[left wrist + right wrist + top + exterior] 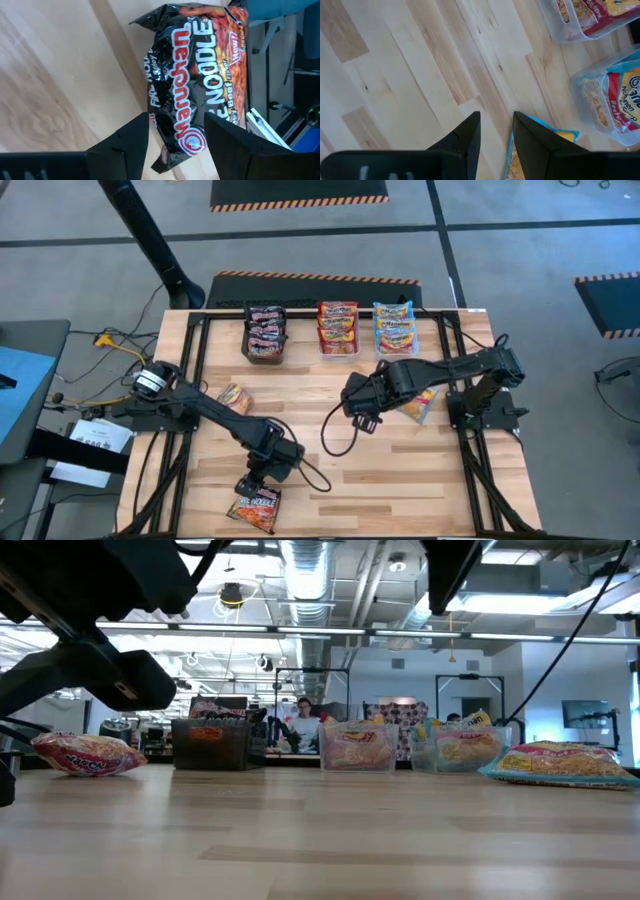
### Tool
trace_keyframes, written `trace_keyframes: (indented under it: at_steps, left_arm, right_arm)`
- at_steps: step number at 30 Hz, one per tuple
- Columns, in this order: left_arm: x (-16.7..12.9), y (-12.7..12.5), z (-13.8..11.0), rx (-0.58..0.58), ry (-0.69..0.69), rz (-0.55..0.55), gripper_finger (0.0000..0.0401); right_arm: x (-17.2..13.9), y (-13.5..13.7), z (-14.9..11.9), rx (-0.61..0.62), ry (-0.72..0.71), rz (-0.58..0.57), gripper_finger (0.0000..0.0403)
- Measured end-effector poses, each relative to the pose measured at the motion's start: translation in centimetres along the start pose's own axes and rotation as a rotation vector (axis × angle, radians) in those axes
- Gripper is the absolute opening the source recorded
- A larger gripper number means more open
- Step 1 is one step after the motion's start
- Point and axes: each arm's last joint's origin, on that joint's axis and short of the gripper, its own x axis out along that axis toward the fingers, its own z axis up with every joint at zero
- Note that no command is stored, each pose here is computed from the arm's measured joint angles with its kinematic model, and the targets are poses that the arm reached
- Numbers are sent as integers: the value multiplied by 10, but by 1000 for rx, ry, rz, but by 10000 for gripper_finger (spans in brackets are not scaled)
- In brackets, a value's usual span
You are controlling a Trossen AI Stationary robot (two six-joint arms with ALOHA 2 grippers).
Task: Sort Maruchan noodles
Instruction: Put the black noodle pack into the black bin
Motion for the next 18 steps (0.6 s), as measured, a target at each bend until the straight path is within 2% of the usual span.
trace_keyframes:
  at_steps: [15, 18]
  left_arm:
    - [3, -5, 3, 2, -29, -10, 176]
    - [12, -1, 4, -18, -4, -27, 176]
  right_arm:
    - [4, -10, 6, 12, 7, -11, 137]
    - [4, -10, 7, 13, 6, -11, 137]
